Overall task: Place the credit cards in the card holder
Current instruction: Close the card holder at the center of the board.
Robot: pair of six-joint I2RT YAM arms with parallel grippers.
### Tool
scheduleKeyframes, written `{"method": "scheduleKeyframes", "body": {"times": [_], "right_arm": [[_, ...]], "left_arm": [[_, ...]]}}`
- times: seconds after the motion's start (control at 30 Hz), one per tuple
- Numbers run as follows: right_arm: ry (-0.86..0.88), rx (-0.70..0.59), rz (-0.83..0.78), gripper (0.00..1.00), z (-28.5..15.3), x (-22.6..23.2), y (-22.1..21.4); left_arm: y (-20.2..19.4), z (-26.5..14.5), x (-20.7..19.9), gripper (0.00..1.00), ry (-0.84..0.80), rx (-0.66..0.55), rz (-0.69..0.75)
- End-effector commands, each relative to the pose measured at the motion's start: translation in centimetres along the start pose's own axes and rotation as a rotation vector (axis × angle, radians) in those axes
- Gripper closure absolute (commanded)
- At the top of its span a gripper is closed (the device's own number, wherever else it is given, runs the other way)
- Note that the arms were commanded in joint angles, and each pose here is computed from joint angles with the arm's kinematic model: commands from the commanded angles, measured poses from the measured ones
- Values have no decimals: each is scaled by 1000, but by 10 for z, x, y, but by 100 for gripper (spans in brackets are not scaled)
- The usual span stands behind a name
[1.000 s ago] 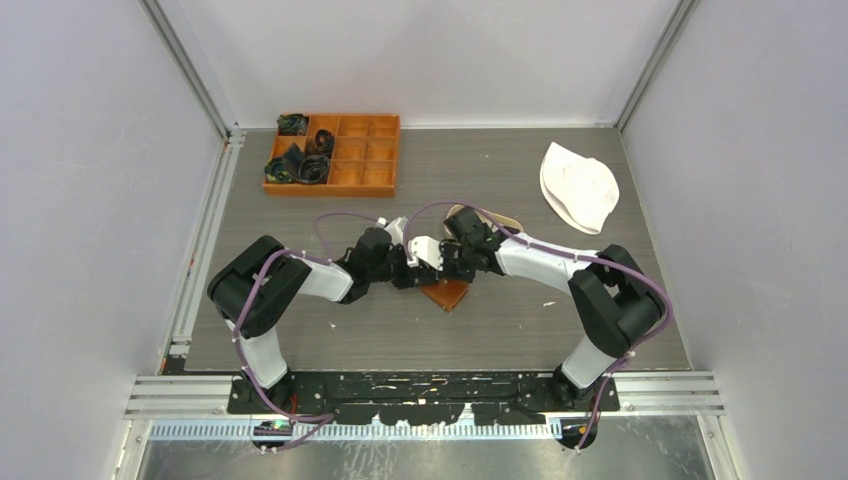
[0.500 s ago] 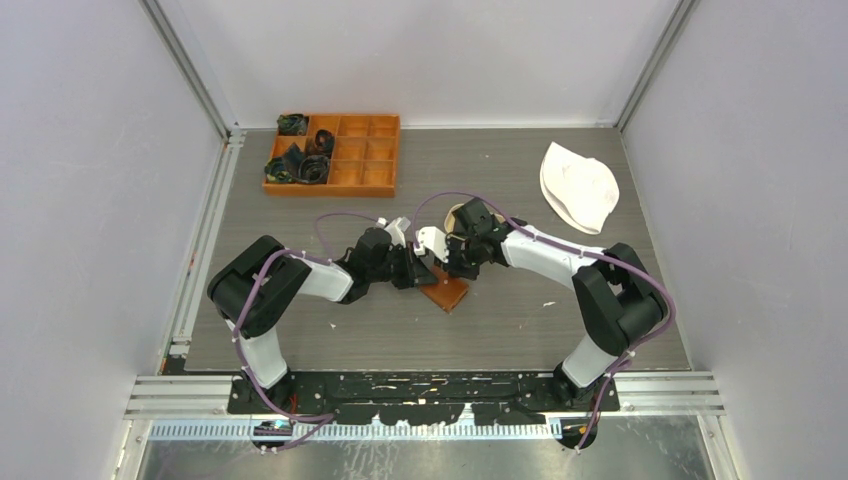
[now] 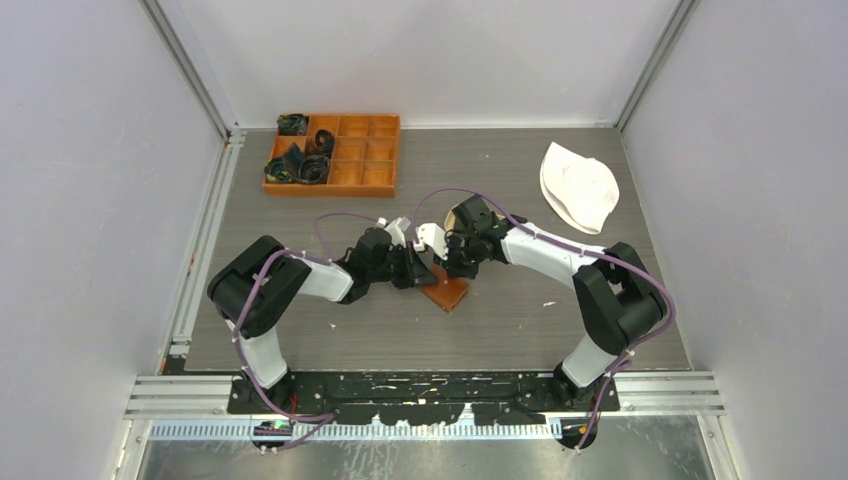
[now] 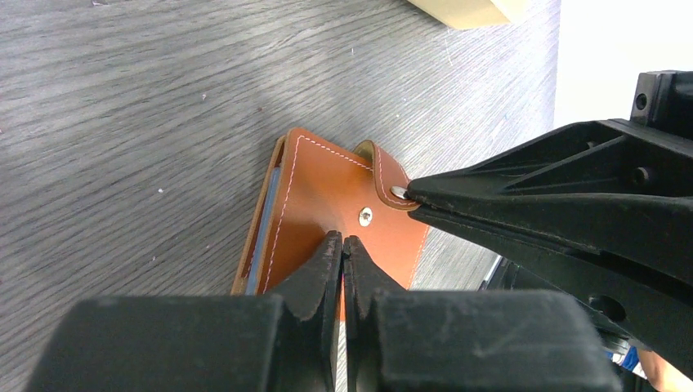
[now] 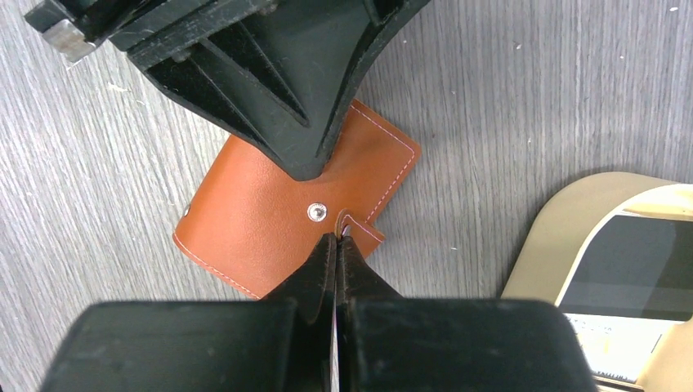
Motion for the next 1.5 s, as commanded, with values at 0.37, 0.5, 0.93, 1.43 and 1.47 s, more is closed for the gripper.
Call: {"method": "scheduleKeyframes", "body": {"times": [0.37, 0.5, 0.93, 1.43, 1.47], "right_arm": [[15, 27, -149, 99, 7, 10, 7], [27, 51, -186, 99, 11, 14, 4], [16, 76, -214, 99, 15, 15, 2], [90, 85, -278, 99, 19, 29, 2], [102, 88, -285, 99, 19, 31, 2]], "left_arm": [[-5, -7, -8, 96, -12, 20, 18], [-6, -7, -8, 96, -14, 21, 19], [-6, -7, -9, 96, -16, 22, 23], [-6, -8, -8, 96, -14, 24, 24], [-6, -8, -8, 96, -14, 24, 24]]}}
Point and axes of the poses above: each gripper's point midway between its finger pads, its own z axis out along the fingers, its own x axis along the line the jaws close on, y = z × x, the point moved 7 cm from there along -z, back along the fingers, and after that the axes turned 3 degrees about -z, right-handed, at the moved point
